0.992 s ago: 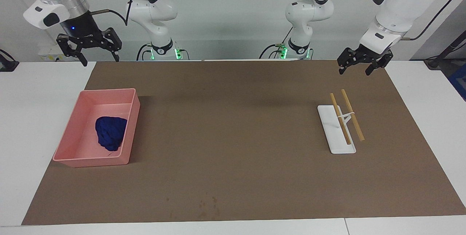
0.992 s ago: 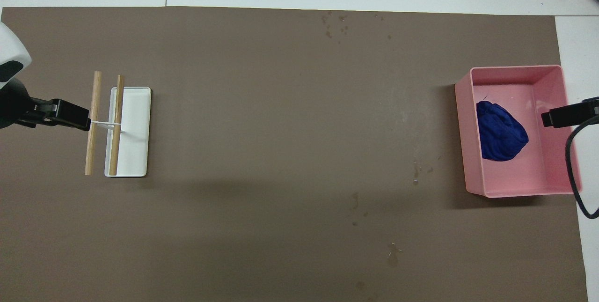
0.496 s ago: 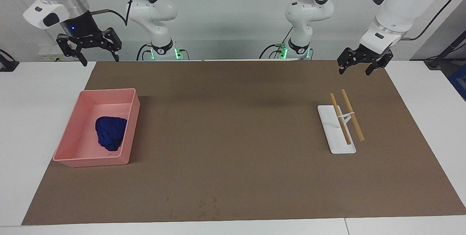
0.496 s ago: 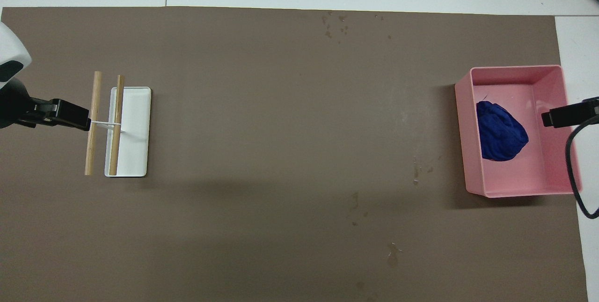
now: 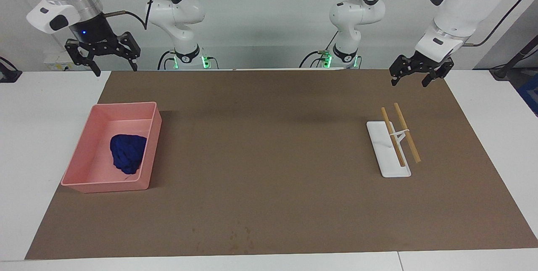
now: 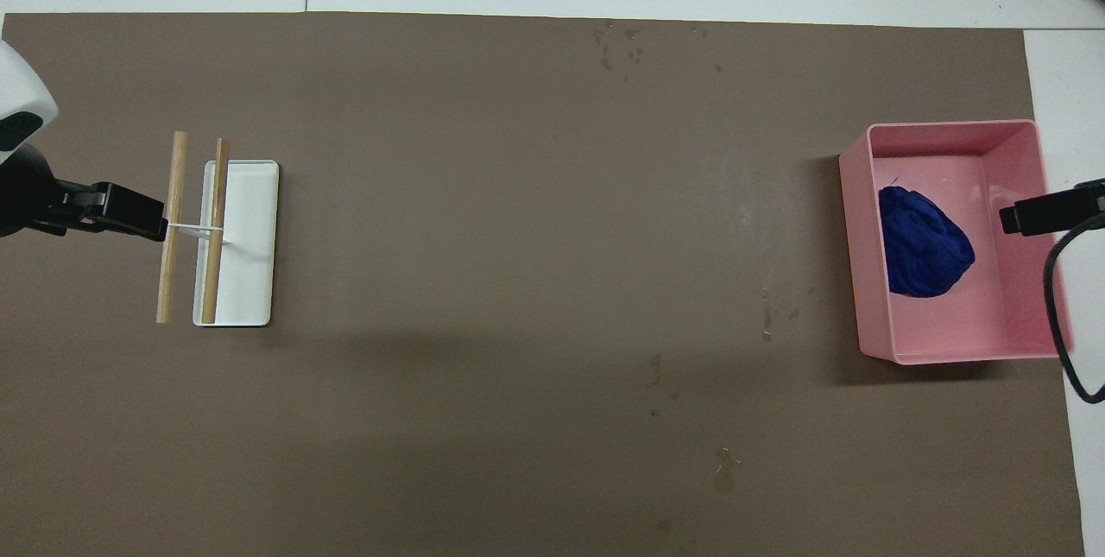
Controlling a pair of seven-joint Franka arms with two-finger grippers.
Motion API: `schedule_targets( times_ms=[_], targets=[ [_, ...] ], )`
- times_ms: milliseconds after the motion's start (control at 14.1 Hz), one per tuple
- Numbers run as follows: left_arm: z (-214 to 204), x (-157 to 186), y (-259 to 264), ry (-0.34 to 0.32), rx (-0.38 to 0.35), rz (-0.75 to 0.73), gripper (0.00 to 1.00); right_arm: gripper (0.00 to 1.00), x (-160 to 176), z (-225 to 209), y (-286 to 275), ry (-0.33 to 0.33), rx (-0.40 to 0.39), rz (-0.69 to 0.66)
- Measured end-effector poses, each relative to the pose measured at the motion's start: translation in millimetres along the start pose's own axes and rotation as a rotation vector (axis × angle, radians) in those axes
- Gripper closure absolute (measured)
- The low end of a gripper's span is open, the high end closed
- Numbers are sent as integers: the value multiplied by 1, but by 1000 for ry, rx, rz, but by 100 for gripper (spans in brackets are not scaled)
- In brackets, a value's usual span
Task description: Wipe water with towel using both arms
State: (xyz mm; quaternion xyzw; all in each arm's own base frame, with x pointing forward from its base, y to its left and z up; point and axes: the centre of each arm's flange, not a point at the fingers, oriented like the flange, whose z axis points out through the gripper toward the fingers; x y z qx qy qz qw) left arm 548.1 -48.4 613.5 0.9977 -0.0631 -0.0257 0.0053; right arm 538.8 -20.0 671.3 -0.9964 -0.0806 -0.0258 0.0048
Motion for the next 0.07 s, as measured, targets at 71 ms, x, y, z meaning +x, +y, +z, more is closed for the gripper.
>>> schedule_targets(
  times_ms=[71],
  targets=[
    [0,0,0,0,0,0,0,0,0,0,0,0,0,0]
  ],
)
